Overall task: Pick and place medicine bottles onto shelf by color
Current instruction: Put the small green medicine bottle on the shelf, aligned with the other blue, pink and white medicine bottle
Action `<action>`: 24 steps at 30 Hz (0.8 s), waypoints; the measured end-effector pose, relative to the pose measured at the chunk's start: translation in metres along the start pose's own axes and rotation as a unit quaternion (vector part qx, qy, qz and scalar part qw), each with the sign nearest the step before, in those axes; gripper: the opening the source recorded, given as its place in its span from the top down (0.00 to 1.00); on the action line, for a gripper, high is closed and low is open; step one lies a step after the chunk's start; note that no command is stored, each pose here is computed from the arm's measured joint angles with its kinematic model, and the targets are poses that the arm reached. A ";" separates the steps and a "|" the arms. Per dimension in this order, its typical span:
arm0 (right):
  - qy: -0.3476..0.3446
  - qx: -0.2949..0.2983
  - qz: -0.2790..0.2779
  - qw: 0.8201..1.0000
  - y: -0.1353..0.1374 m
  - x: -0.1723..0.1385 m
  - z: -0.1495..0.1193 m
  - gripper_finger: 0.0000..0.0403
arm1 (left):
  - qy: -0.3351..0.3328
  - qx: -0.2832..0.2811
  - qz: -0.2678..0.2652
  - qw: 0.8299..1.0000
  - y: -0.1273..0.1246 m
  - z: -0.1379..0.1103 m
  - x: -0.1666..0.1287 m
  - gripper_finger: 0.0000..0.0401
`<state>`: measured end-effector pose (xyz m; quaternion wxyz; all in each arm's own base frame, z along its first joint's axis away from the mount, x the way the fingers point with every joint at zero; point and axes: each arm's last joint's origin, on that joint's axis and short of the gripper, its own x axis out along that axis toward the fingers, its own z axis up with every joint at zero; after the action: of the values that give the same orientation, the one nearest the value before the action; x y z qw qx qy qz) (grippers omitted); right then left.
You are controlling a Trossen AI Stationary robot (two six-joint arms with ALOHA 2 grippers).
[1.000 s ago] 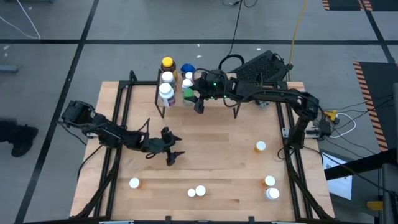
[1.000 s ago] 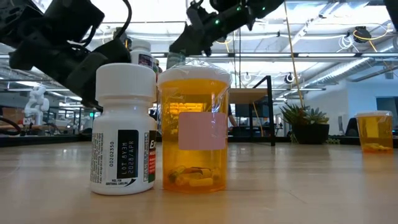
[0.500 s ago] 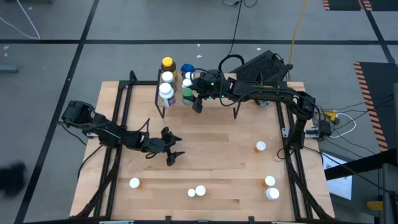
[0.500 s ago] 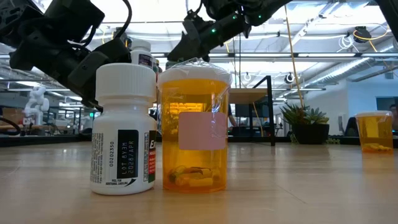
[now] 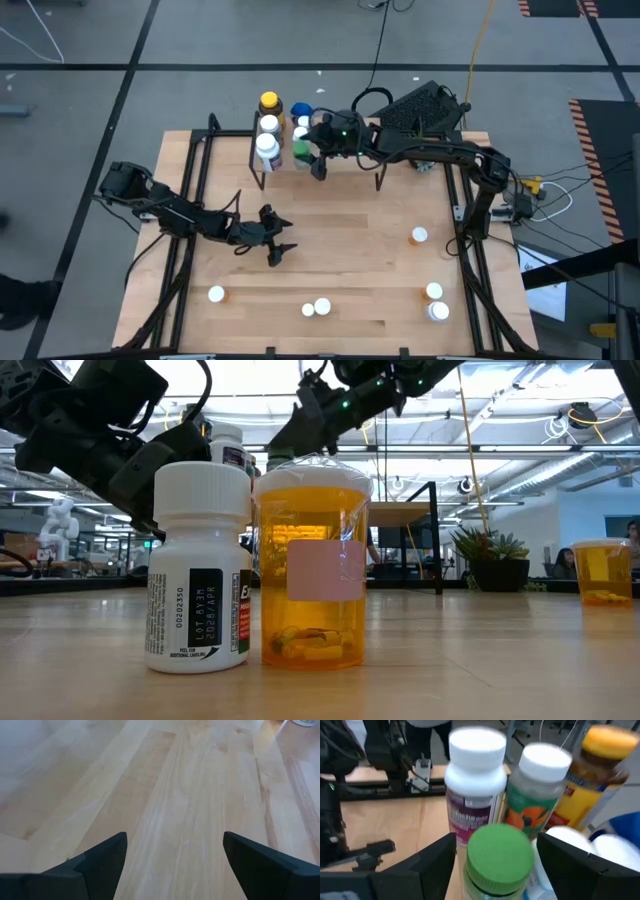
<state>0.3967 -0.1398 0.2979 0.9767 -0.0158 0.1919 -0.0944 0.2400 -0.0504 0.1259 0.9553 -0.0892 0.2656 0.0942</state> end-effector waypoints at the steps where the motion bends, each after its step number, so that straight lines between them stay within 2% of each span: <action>1: -0.005 -0.001 -0.002 1.000 0.000 -0.003 0.003 0.32 | 0.000 0.000 0.000 1.000 0.000 0.000 0.000 0.17; 8: 0.018 -0.011 0.001 1.000 0.002 -0.008 0.002 0.32 | 0.001 -0.003 -0.002 1.000 0.000 0.000 0.000 0.17; 14: 0.040 -0.034 0.010 0.999 0.017 -0.007 -0.001 0.32 | 0.005 -0.002 -0.005 1.000 -0.002 -0.002 -0.001 0.17; 18: 0.041 -0.070 -0.012 0.997 0.031 -0.012 0.005 0.32 | 0.010 -0.003 -0.003 1.000 -0.002 -0.003 -0.001 0.17; 24: 0.014 -0.115 -0.075 0.990 0.041 -0.030 0.023 0.32 | 0.022 -0.007 0.003 1.000 -0.001 -0.005 -0.001 0.17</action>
<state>0.3850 -0.0940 0.3280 0.9557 -0.1407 0.2138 -0.1452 0.2368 -0.0525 0.1221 0.9483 -0.0974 0.2862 0.0969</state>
